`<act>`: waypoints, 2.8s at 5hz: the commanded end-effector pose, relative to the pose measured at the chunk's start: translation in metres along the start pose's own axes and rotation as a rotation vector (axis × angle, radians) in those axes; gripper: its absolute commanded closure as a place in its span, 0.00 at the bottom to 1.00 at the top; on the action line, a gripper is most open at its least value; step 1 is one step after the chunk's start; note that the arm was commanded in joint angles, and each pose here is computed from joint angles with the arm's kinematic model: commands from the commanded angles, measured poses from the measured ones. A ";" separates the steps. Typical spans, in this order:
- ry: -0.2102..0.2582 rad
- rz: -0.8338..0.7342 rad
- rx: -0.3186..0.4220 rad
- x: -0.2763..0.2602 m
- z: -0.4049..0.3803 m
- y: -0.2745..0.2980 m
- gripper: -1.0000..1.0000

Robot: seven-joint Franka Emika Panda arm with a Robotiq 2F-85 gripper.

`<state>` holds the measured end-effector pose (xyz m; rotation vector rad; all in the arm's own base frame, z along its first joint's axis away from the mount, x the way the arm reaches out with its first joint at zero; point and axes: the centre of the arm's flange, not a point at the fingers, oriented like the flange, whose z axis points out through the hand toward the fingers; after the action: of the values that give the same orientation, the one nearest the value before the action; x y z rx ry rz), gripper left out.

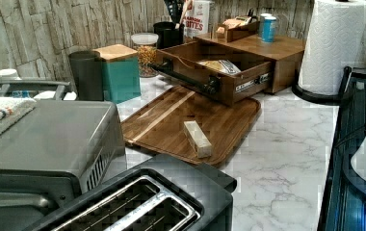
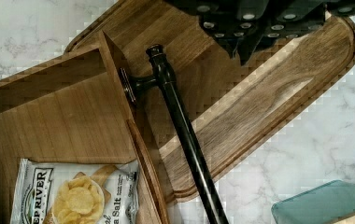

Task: Close the drawer.

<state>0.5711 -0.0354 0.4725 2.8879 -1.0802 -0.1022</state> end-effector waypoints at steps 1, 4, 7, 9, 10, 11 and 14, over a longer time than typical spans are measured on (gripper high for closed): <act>0.000 0.001 0.000 0.001 0.000 0.001 1.00; 0.131 -0.194 0.039 0.017 0.055 -0.016 1.00; 0.224 -0.248 0.074 0.040 0.075 -0.060 1.00; 0.208 -0.317 0.031 0.066 0.082 -0.072 1.00; 0.276 -0.386 -0.003 0.076 0.098 -0.065 1.00; 0.264 -0.434 -0.025 0.086 0.104 -0.065 1.00; 0.138 -0.394 -0.100 0.123 0.118 -0.053 1.00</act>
<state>0.6573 -0.0483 0.2619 2.9031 -0.4442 -0.1855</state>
